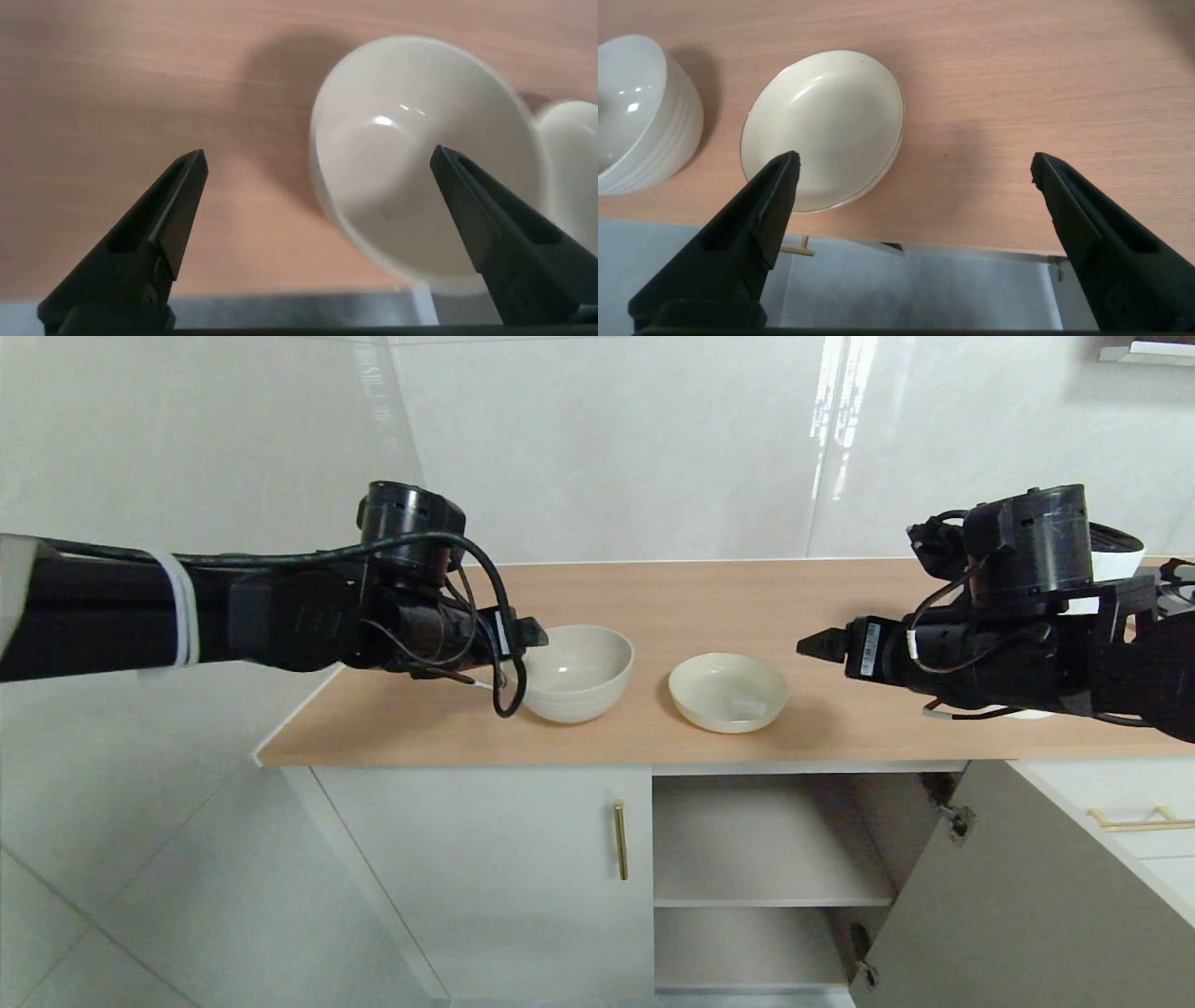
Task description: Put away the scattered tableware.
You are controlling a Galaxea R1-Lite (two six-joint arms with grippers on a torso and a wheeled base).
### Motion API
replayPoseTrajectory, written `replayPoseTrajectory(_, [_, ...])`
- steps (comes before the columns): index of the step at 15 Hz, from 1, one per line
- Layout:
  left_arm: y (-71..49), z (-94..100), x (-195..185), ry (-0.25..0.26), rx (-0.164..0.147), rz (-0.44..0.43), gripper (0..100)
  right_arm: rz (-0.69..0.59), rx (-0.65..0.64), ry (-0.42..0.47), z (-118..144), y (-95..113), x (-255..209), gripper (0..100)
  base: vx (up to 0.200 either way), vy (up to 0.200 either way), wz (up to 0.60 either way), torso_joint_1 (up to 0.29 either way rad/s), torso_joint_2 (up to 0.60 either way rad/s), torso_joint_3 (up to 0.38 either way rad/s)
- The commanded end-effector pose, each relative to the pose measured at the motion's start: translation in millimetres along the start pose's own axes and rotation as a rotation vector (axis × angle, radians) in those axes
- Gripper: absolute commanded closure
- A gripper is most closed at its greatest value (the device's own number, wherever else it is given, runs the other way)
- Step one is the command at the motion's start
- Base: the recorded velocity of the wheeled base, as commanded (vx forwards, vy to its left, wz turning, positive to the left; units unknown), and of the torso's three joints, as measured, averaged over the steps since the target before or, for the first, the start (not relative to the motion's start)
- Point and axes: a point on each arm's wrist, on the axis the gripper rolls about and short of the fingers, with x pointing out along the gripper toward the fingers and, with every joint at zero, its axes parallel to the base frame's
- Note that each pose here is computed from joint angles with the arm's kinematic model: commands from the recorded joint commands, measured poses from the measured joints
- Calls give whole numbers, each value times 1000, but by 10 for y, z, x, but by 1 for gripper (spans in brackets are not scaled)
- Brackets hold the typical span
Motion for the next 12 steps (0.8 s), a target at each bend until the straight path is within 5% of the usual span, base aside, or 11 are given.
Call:
replayPoseTrajectory(1, [40, -106, 262, 41, 0, 28, 0, 1, 0, -2, 0, 3, -4, 0, 0, 0, 0, 0, 0, 0])
replayPoseTrajectory(2, [40, -114, 279, 44, 1, 29, 0, 1, 0, -2, 0, 3, -4, 0, 0, 0, 0, 0, 0, 0])
replayPoseTrajectory(3, [40, -127, 305, 48, 2, 29, 100, 1, 0, -2, 0, 3, -4, 0, 0, 0, 0, 0, 0, 0])
replayPoseTrajectory(7, [39, -123, 299, 48, -3, 26, 100, 2, -3, 11, -27, 4, 43, 0, 0, 0, 0, 0, 0, 0])
replayPoseTrajectory(9, [-10, -17, 39, 7, -42, 0, 100, 8, -6, 15, -30, 12, 75, 0, 0, 0, 0, 0, 0, 0])
replayPoseTrajectory(12, [-111, 30, -597, -39, -34, -86, 100, -15, -4, 107, -22, 77, 269, 0, 0, 0, 0, 0, 0, 0])
